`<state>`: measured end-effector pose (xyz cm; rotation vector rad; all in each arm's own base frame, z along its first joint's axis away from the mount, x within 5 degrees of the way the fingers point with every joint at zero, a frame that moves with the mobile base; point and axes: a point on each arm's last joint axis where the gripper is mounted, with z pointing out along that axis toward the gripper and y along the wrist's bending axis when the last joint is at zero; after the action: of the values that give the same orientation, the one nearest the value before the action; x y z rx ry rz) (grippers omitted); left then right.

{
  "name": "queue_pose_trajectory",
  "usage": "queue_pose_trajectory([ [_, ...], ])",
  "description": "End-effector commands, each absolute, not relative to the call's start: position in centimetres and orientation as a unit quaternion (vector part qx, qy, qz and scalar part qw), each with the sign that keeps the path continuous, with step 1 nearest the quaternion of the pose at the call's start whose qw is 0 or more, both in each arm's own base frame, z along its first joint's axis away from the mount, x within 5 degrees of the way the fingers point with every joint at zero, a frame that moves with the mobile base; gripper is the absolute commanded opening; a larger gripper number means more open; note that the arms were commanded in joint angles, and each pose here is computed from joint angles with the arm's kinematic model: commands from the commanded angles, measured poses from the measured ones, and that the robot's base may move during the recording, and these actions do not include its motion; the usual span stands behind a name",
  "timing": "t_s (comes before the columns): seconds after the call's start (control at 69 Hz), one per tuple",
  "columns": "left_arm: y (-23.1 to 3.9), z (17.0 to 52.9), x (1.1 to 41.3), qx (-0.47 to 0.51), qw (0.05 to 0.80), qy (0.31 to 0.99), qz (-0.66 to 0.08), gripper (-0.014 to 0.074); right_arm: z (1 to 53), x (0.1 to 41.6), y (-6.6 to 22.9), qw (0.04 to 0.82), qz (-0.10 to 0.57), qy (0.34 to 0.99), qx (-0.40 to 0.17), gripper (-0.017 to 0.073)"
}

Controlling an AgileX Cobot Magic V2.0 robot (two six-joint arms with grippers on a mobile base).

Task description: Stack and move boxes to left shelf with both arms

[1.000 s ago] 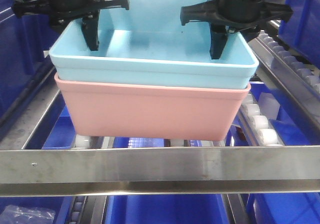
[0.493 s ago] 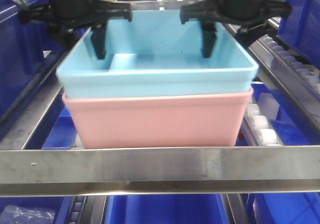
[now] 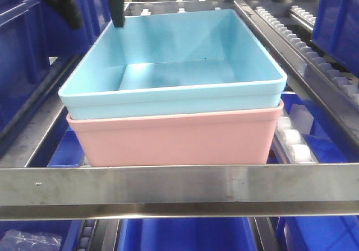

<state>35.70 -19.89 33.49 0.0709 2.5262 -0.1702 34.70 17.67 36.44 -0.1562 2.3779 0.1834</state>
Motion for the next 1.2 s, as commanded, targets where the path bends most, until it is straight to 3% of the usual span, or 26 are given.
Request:
queue_pose_trajectory([
  [0.0, -19.5, 37.1, 35.0, 0.031, 0.362, 0.927, -0.09, 0.0054, 39.6, 34.0, 17.2, 0.423, 0.08, 0.9, -0.071, 0.011],
  [0.029, -19.6, 37.1, 35.1, 0.031, 0.363, 0.927, -0.091, -0.0014, 39.5, 34.1, 17.2, 0.424, 0.08, 0.9, -0.072, 0.0026],
  [0.145, -19.7, 37.0, 35.4, 0.035, 0.374, 0.922, -0.091, -0.0003, 39.4, 34.4, 17.3, 0.429, 0.083, 0.897, -0.073, 0.0102],
  [0.42, -19.5, 36.6, 35.2, 0.036, 0.366, 0.926, -0.079, -0.001, 39.7, 34.1, 17.3, 0.434, 0.086, 0.894, -0.073, 0.0066],
  [0.551, -19.9, 36.3, 33.2, 0.064, 0.387, 0.915, -0.094, -0.001, 39.6, 33.1, 16.9, 0.441, 0.093, 0.889, -0.077, 0.0049],
  [0.884, -18.8, 34.9, 25.7, 0.118, 0.468, 0.85, -0.21, -0.001, 38.7, 25.4, 15.1, 0.546, 0.179, 0.809, -0.128, 0.0049],
  [1.188, -15.7, 34.7, 20.2, 0.132, 0.531, 0.791, -0.274, -0.0006, 36.0, 18.1, 10.9, 0.598, 0.183, 0.763, -0.166, 0.0049],
])
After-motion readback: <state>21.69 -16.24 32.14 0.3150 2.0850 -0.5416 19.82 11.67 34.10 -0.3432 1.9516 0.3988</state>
